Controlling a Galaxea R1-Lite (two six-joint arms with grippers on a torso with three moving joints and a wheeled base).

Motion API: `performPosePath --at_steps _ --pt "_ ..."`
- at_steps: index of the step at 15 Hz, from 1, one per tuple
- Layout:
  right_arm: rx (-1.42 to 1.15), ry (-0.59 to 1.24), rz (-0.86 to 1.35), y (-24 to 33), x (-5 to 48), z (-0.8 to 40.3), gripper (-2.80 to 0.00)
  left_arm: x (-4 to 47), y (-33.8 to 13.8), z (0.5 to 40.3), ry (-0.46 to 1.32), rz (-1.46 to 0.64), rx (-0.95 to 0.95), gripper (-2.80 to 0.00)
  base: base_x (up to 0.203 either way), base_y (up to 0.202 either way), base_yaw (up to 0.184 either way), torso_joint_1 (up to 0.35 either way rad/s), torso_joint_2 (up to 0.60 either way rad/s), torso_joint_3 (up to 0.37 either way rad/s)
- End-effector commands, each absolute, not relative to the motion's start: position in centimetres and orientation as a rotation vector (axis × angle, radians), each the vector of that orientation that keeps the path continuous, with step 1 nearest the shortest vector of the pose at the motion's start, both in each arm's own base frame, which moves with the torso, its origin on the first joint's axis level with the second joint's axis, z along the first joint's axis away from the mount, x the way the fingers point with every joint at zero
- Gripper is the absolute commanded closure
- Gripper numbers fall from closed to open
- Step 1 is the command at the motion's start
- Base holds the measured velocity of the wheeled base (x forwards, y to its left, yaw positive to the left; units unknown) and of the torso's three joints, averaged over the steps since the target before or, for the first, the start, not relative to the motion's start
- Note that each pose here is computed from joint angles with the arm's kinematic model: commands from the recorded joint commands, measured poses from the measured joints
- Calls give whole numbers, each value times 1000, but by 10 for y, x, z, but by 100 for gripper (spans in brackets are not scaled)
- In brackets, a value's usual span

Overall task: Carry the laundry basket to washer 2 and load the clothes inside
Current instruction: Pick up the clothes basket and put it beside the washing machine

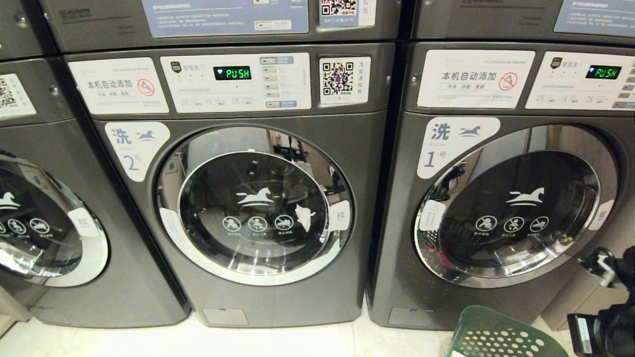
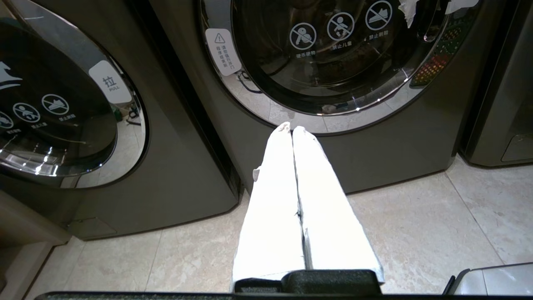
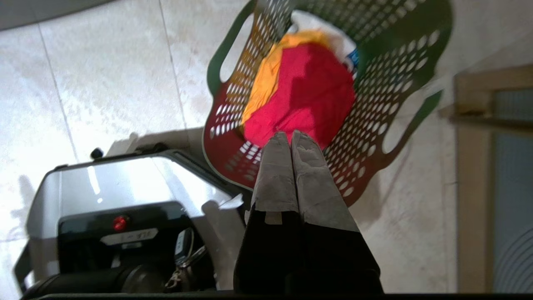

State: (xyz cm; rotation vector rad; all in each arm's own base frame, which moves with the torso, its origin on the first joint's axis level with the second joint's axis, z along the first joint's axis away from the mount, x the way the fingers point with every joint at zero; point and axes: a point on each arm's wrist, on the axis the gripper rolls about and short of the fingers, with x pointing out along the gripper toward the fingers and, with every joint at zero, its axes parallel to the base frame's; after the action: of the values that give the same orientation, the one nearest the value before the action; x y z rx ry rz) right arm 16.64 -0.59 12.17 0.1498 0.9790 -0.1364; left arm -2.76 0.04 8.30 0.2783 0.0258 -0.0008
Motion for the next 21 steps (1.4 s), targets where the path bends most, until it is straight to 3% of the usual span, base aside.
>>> performPosePath --at_steps 1,8,21 --pt "204 1161 -143 -6 195 83 0 -28 0 83 25 0 279 0 0 0 0 0 0 0" --pt "320 1237 -116 -6 262 8 0 -27 0 83 23 1 279 0 0 0 0 0 0 0" --pt "403 1229 -175 -5 316 -33 0 -28 0 83 24 1 287 0 0 0 0 0 0 0"
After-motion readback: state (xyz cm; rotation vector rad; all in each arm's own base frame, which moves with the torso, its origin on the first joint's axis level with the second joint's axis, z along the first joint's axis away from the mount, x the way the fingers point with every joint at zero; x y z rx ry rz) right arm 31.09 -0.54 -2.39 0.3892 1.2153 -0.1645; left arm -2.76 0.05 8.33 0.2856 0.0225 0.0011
